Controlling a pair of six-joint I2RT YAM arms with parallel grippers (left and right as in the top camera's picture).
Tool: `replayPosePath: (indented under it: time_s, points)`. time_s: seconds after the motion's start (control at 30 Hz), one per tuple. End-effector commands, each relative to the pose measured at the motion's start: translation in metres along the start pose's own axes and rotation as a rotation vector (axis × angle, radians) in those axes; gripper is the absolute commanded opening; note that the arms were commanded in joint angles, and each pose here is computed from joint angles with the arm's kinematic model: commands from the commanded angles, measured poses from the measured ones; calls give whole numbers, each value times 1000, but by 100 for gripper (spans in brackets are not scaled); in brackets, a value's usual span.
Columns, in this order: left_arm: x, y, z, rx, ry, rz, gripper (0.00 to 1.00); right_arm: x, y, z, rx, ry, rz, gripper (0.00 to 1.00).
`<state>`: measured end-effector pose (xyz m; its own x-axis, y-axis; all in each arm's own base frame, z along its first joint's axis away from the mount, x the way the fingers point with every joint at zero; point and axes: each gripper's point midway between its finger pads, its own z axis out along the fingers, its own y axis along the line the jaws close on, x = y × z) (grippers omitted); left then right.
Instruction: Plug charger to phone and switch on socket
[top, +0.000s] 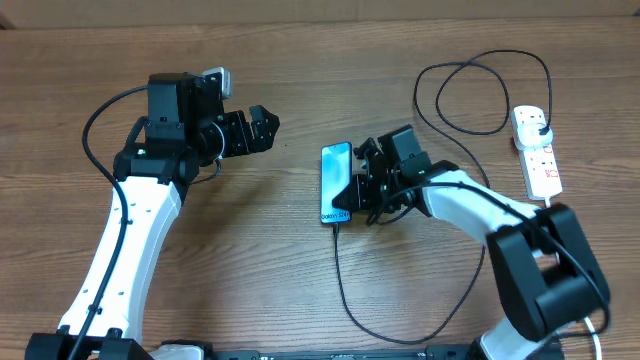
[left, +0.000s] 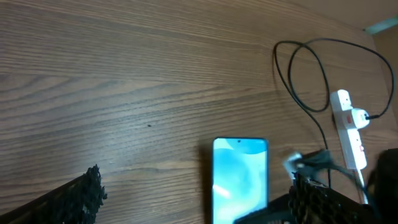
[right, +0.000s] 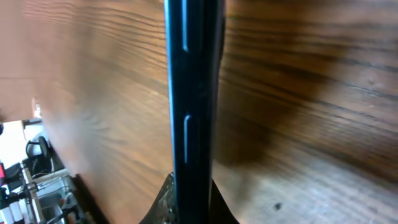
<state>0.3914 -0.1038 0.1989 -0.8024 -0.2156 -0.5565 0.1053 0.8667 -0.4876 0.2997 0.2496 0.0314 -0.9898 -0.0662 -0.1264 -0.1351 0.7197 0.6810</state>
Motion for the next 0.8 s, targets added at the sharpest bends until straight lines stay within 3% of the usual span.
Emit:
replayPosePath:
  time_s: [0.0,0.77]
  points:
    - [-6,3,-4,-21,-24,1,100,-4,0,7,-12,3,-21,4]
    - [-6,3,-4,-21,-24,1,100,-3,-2,8,-5,7,-16,4]
